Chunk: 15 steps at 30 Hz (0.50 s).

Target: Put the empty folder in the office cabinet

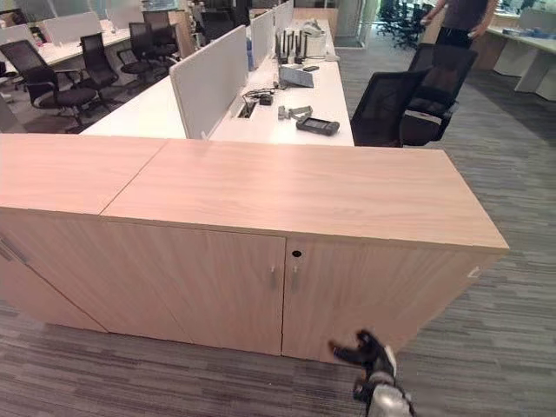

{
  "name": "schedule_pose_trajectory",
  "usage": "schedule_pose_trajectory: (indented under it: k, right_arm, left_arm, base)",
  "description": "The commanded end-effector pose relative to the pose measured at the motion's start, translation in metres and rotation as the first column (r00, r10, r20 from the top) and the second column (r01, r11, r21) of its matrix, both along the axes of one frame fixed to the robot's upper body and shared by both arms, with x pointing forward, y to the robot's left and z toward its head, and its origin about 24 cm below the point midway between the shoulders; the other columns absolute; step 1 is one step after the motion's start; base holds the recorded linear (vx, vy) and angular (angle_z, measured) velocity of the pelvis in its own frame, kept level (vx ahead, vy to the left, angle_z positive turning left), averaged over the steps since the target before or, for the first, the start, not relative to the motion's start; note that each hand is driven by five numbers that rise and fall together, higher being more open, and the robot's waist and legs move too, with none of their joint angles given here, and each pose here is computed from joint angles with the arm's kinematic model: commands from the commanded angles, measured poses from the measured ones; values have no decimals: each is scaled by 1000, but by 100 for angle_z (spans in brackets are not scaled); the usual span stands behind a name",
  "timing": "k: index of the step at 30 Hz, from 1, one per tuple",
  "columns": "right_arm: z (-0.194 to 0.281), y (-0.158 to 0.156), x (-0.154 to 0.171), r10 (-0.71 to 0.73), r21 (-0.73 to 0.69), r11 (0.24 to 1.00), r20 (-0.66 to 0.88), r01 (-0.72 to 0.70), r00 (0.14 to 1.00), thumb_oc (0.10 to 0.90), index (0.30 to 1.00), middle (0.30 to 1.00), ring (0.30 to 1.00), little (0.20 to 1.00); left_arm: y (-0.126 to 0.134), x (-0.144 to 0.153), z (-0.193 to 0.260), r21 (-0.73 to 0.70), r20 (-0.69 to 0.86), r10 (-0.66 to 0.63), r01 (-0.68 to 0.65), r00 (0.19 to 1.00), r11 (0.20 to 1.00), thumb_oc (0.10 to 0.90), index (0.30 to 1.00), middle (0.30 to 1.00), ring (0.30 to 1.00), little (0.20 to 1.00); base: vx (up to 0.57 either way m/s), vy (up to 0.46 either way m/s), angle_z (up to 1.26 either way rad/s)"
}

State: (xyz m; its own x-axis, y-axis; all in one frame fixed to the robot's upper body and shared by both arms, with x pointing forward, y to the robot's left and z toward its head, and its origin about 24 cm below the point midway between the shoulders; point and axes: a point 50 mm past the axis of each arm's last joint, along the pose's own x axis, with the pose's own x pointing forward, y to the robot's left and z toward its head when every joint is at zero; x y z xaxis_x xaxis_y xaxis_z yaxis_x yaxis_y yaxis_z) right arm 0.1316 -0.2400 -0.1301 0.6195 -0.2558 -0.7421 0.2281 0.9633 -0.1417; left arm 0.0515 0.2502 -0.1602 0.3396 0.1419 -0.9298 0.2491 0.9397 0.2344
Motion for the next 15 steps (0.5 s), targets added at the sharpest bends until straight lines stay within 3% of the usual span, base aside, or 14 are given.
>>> schedule_pose_trajectory:
  k: [1, 6, 15]
  right_arm:
    - [20, -6, 38, 136, -96, 987, 115, -125, 984, 800, 900, 900, 900, 900]
    - [4, 1, 14, 155, -66, 986, 16, -154, 988, 800, 900, 900, 900, 900]
    - [1, -1, 8, 142, -59, 988, -11, -142, 990, 800, 900, 900, 900, 900]
  left_arm:
    - [15, 24, 8, 11, 66, 13, -14, 998, 1000, 800, 900, 900, 900, 900]
    - [21, 26, 11, -2, 96, 62, -62, 993, 998, 800, 900, 900, 900, 900]
    - [24, 34, 15, -13, 145, 75, -74, 987, 997, 800, 900, 900, 900, 900]
  base:
    - [-71, -28, -15]
    - [-25, -16, -39]
    - [-4, 6, -21]
